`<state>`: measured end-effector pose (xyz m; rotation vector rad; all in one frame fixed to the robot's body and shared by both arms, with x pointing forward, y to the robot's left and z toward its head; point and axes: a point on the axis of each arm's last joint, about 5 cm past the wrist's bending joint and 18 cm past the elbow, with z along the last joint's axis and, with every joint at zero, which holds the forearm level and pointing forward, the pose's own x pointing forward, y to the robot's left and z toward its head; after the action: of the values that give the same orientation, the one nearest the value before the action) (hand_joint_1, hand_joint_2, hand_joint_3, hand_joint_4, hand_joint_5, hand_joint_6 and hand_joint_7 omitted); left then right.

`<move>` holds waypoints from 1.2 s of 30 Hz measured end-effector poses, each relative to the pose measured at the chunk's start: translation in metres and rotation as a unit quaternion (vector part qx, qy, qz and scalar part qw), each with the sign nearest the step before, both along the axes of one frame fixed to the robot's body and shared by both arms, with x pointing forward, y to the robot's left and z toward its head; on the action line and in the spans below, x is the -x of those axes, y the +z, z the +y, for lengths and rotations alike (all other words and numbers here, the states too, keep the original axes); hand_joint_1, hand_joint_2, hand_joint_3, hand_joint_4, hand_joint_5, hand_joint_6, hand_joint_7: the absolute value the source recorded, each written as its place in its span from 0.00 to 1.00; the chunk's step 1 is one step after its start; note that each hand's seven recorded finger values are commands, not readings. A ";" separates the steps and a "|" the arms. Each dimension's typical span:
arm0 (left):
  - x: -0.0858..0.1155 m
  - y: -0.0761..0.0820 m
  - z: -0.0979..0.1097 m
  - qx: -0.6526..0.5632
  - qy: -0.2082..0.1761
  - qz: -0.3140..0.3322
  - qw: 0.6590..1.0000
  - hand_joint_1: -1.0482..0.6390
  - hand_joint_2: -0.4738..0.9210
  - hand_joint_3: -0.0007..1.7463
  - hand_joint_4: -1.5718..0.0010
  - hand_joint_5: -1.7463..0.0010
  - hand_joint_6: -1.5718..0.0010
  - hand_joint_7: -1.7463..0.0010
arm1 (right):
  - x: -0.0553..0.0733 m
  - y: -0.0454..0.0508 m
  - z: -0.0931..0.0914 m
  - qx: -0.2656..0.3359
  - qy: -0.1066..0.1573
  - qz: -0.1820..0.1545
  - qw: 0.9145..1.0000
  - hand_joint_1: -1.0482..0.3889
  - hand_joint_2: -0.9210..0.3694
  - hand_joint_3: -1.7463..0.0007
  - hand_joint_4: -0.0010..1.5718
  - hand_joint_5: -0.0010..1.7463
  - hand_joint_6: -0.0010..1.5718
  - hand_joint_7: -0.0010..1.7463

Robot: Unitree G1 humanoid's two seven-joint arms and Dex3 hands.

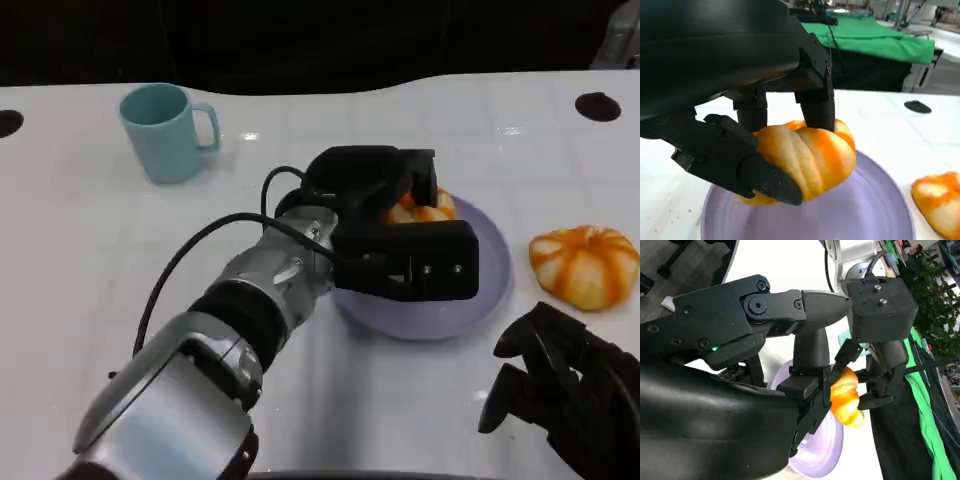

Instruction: Grasp the bread from the table and place it into the plate.

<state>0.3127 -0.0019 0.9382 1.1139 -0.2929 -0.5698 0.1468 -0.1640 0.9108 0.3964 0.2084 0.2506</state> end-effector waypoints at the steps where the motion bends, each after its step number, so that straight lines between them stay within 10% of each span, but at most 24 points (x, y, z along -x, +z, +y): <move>1: 0.000 0.000 0.000 -0.002 -0.001 0.006 1.000 0.48 0.99 0.05 0.54 0.07 0.48 0.69 | 0.000 0.0000 0.000 0.001 0.000 -0.001 1.000 0.40 0.00 0.79 0.40 1.00 0.30 0.93; 6: 0.000 0.001 -0.001 0.012 0.002 0.024 1.000 0.44 1.00 0.09 0.67 0.24 0.57 0.88 | 0.000 -0.0001 0.001 0.000 0.002 0.000 1.000 0.40 0.00 0.80 0.40 1.00 0.31 0.93; 9: 0.000 0.001 -0.001 0.005 -0.004 0.035 0.999 0.33 1.00 0.13 0.72 0.72 0.68 0.98 | 0.001 -0.0003 0.001 0.000 0.002 0.000 1.000 0.40 0.00 0.80 0.41 1.00 0.31 0.93; 11: 0.000 0.000 -0.001 -0.005 -0.010 0.041 0.999 0.29 1.00 0.15 0.76 0.82 0.73 1.00 | 0.001 -0.0004 0.001 0.000 0.002 0.000 1.000 0.40 0.00 0.80 0.41 1.00 0.31 0.93; 22: -0.005 0.005 0.004 -0.067 -0.030 0.057 0.996 0.17 1.00 0.25 0.95 0.94 0.85 1.00 | 0.001 -0.0004 0.001 0.000 0.002 0.000 1.000 0.39 0.00 0.80 0.41 1.00 0.31 0.93; 36: -0.016 0.022 0.026 0.056 -0.036 0.104 0.992 0.20 1.00 0.22 0.85 0.87 0.77 0.97 | 0.000 0.0000 0.001 0.000 0.001 -0.001 1.000 0.40 0.00 0.80 0.41 1.00 0.30 0.94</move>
<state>0.3290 0.0239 0.9607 0.9305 -0.1814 -0.7187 0.1463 -0.1632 0.9108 0.3952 0.2078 0.2524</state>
